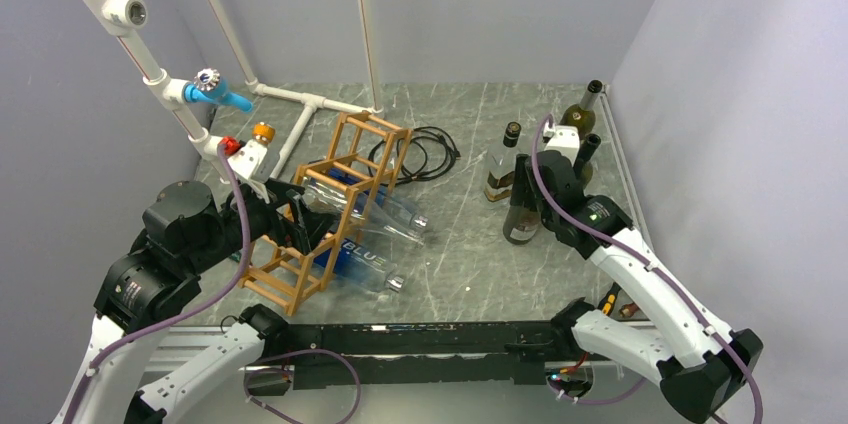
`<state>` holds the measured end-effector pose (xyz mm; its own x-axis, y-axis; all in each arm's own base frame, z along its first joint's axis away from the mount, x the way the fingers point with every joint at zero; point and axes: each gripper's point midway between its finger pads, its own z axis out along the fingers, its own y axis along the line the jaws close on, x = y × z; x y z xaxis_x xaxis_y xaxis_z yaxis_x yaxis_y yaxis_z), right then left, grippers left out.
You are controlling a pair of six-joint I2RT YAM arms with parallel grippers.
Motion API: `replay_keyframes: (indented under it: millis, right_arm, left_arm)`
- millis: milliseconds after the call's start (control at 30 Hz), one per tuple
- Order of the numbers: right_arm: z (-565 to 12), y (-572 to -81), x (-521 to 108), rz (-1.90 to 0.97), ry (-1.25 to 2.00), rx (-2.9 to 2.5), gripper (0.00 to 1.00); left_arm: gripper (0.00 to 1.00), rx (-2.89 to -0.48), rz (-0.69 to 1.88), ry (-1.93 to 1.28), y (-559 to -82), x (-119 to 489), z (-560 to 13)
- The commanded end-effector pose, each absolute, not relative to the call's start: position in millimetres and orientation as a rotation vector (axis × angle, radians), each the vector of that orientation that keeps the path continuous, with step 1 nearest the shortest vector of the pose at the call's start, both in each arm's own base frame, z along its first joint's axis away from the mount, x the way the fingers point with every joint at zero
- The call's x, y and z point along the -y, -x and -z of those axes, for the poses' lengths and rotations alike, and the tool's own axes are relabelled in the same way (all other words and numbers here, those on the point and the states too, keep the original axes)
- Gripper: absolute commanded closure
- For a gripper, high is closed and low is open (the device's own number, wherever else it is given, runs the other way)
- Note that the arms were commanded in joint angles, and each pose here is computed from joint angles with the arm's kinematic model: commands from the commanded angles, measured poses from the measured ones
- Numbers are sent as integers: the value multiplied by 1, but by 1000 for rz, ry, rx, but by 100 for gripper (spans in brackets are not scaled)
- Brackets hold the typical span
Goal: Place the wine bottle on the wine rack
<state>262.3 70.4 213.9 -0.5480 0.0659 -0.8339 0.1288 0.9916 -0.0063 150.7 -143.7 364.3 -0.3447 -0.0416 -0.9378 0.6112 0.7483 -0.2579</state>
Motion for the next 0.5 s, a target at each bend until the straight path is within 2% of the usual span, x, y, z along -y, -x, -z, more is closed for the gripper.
replay_keyframes:
  millis: [0,200,300,333,400,467]
  right_arm:
    - [-239,-281,-75,15,-199,-2006,33]
    - [-240,-284,-82,-25,-170,-1989,47]
    - [-239,-283,-77,14,-164,-1995,50]
    - [-238,-282,-74,27,-161,-1992,48]
    - [-239,-281,-71,45,-165,-1986,31]
    - [-241,-281,-70,45,-164,-1975,27]
  left_arm:
    - [0,-1791,767,-440,-146,148,-372]
    - [0,-1803,780,-429,-148,151,-368]
    - [0,-1801,802,-432,-146,153,-366]
    - [0,-1801,808,-432,-145,154,-366]
    - [0,-1803,808,-434,-145,154,-365]
    - [1,-1813,798,-423,-146,153,-365]
